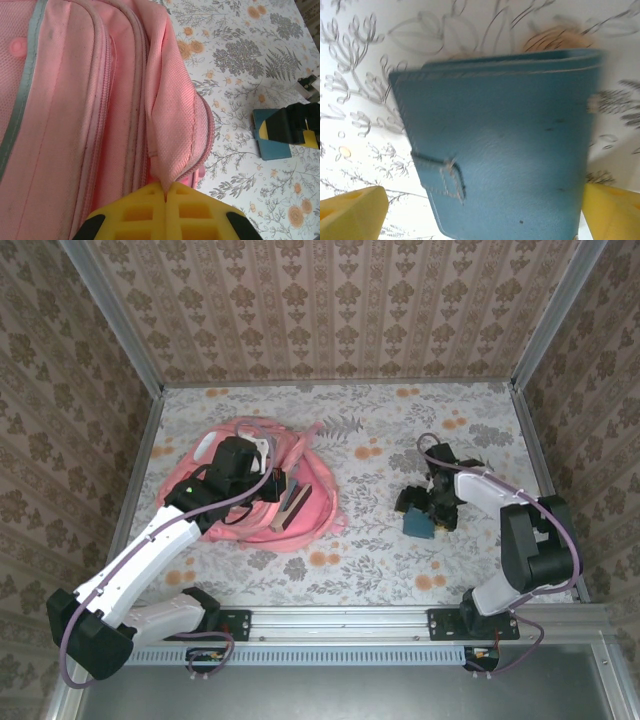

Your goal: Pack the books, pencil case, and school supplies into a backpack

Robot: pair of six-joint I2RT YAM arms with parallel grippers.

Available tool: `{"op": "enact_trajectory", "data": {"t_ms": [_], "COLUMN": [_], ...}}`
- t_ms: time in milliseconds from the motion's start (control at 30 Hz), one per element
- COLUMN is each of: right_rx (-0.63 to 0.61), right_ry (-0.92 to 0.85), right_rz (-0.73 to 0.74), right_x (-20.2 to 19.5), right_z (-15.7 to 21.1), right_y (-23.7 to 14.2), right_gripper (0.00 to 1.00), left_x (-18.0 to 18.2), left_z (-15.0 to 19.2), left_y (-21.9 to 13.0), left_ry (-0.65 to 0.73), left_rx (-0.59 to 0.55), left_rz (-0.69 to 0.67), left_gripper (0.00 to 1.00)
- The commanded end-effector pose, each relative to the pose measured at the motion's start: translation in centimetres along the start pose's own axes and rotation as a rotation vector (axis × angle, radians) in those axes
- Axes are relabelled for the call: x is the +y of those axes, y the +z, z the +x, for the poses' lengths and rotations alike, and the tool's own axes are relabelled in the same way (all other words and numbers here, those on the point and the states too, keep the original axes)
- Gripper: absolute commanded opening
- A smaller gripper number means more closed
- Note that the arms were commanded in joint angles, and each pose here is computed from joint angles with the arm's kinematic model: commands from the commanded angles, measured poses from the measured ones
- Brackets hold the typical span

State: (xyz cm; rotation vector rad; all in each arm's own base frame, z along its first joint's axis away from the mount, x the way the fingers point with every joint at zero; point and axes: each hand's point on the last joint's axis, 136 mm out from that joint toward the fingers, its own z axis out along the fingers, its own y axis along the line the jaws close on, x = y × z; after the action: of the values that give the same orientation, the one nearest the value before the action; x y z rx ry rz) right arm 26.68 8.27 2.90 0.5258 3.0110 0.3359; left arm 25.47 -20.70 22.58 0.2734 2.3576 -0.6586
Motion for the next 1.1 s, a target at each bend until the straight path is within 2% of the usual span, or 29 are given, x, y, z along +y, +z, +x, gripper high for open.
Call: {"op": "enact_trajectory", "data": {"t_ms": [0, 300, 633, 700, 767, 900, 1000, 1067], "right_rx": [0.012, -0.008, -0.036, -0.041, -0.047, -0.074, -0.11, -0.134], "right_ry": [-0.021, -0.086, -0.059, -0.065, -0.07, -0.082, -0.09, -0.101], "right_rz": [0.059, 0.25, 0.25, 0.249, 0.248, 0.242, 0.214, 0.19], "right_x": [-0.3, -1.3, -0.4, -0.3, -0.3, -0.2, 0.5, 1.2], "right_z": [1.0, 0.2, -0.8, -0.8, -0.6, -0.6, -0.8, -0.9], "right_y": [0.4, 1.3, 1.8, 1.8, 1.6, 0.7, -0.6, -1.5], "right_gripper": [0.99, 1.0, 0.99, 0.93, 0.83, 0.69, 0.66, 0.6], "left_x": [-0.7, -0.7, -0.8, -0.8, -0.7, -0.7, -0.7, -0.6], "left_z": [-2.8, -2.7, -2.8, -2.9, -2.9, -3.0, -3.2, -3.2], "left_y": [-1.1, -1.3, -1.3, -1.3, -1.3, -1.3, -1.3, -1.3], "left_ry": [0.006, 0.006, 0.01, 0.01, 0.012, 0.012, 0.01, 0.007], "left_rx": [-0.1, -0.099, -0.097, -0.096, -0.098, -0.101, -0.105, -0.106], "left_rz": [0.023, 0.023, 0.021, 0.022, 0.02, 0.018, 0.018, 0.015], "left_gripper": [0.0, 0.0, 0.0, 0.0, 0.0, 0.0, 0.0, 0.0]}}
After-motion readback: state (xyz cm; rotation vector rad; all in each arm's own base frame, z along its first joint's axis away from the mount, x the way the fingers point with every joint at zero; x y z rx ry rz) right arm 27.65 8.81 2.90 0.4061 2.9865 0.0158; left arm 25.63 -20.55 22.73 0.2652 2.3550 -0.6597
